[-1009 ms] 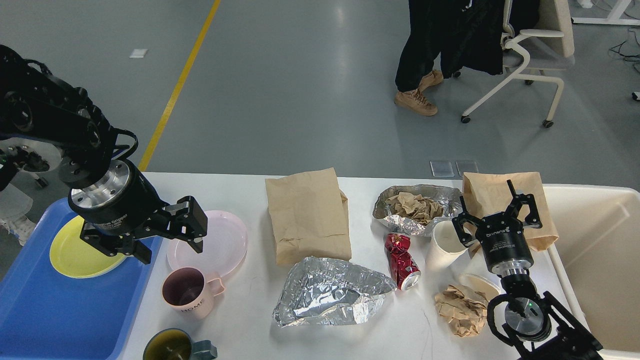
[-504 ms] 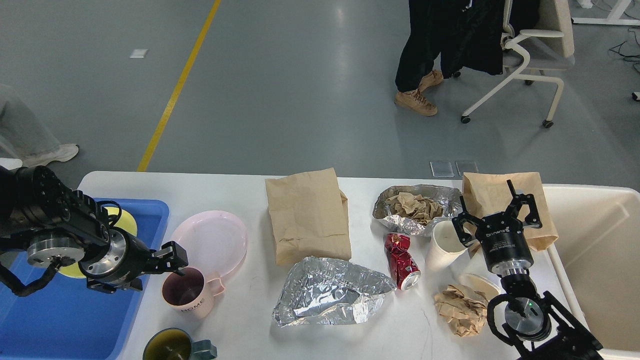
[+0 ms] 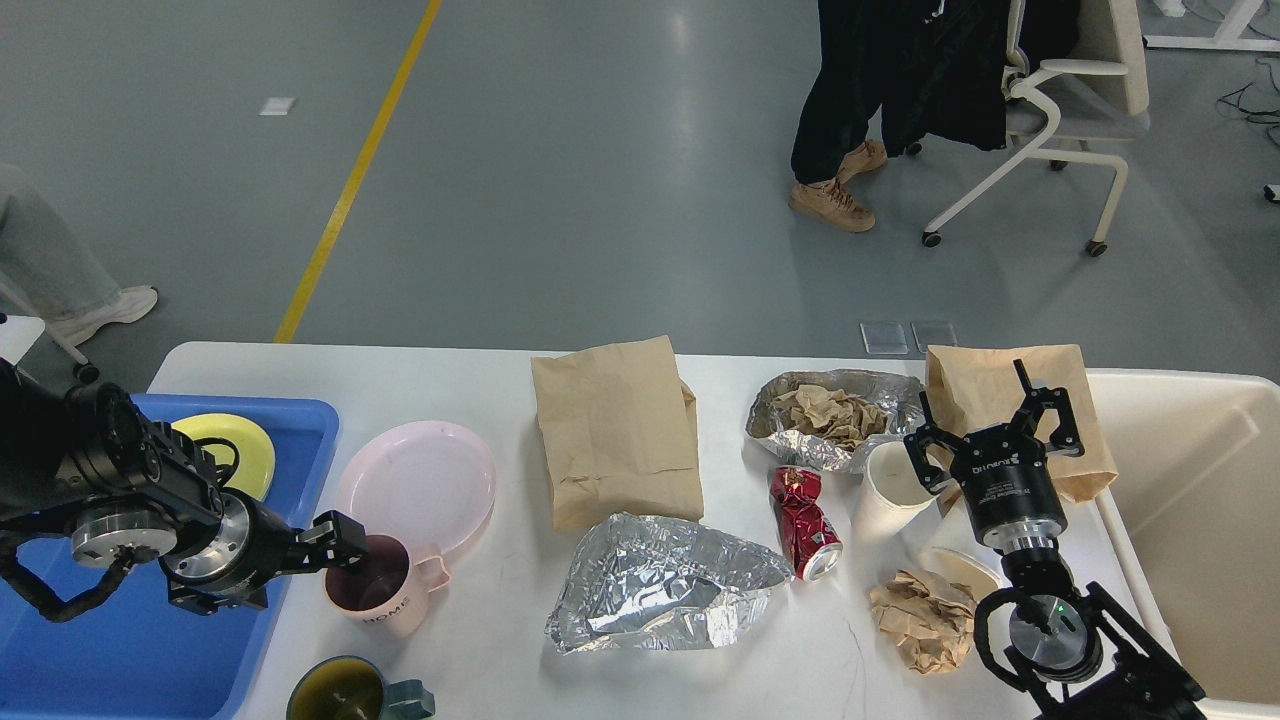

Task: Tidy desktop
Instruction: 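Grasp the pink 'HOME' mug rim with the left gripper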

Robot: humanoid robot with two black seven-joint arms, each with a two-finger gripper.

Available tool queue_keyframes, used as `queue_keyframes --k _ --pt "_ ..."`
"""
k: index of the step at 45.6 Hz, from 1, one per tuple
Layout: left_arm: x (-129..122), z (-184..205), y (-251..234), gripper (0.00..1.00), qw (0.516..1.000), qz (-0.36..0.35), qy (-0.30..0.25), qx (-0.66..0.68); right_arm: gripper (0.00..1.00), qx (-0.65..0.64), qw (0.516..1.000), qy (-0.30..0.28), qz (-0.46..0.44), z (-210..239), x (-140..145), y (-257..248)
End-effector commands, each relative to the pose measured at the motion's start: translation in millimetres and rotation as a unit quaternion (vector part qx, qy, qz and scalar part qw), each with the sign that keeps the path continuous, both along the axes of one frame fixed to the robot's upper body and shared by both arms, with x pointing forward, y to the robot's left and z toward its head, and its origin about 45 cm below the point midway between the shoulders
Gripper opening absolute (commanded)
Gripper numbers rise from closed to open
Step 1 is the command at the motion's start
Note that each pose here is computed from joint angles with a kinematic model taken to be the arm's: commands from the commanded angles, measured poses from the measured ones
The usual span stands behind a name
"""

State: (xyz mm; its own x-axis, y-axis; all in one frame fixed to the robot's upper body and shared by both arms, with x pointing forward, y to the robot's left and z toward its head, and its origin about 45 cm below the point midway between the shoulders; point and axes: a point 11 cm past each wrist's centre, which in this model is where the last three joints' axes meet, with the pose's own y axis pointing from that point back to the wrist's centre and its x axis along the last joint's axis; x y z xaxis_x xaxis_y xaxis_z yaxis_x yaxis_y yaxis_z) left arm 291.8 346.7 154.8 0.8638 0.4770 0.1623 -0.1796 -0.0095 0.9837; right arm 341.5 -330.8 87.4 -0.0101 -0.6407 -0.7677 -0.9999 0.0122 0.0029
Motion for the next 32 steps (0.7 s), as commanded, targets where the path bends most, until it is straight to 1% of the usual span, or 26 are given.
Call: queue_keyframes --k 1,19,24,30,32 --pt "3.0 -1.2 1.2 0.96 1.000 -0.001 -0.005 0.003 1.00 0.000 1.000 0.000 0.000 0.0 0.0 0.0" --pt "2.4 -17.9 -5.9 0.96 1.000 0.001 -0.007 -0.007 1.00 0.000 1.000 0.001 0.000 -0.4 -0.2 -0.2" --pt "2.6 -22.3 -2.6 0.95 1.000 0.002 -0.022 0.005 1.00 0.000 1.000 0.000 0.000 0.0 0.0 0.0" --pt "1.5 -28.7 -10.3 0.89 1.000 -0.003 -0.028 0.003 1.00 0.000 1.000 0.000 0.000 0.0 0.0 0.0" --pt "1.1 -28.9 -10.9 0.86 1.000 -0.003 -0.028 0.002 1.00 0.000 1.000 0.000 0.000 0.0 0.0 0.0"
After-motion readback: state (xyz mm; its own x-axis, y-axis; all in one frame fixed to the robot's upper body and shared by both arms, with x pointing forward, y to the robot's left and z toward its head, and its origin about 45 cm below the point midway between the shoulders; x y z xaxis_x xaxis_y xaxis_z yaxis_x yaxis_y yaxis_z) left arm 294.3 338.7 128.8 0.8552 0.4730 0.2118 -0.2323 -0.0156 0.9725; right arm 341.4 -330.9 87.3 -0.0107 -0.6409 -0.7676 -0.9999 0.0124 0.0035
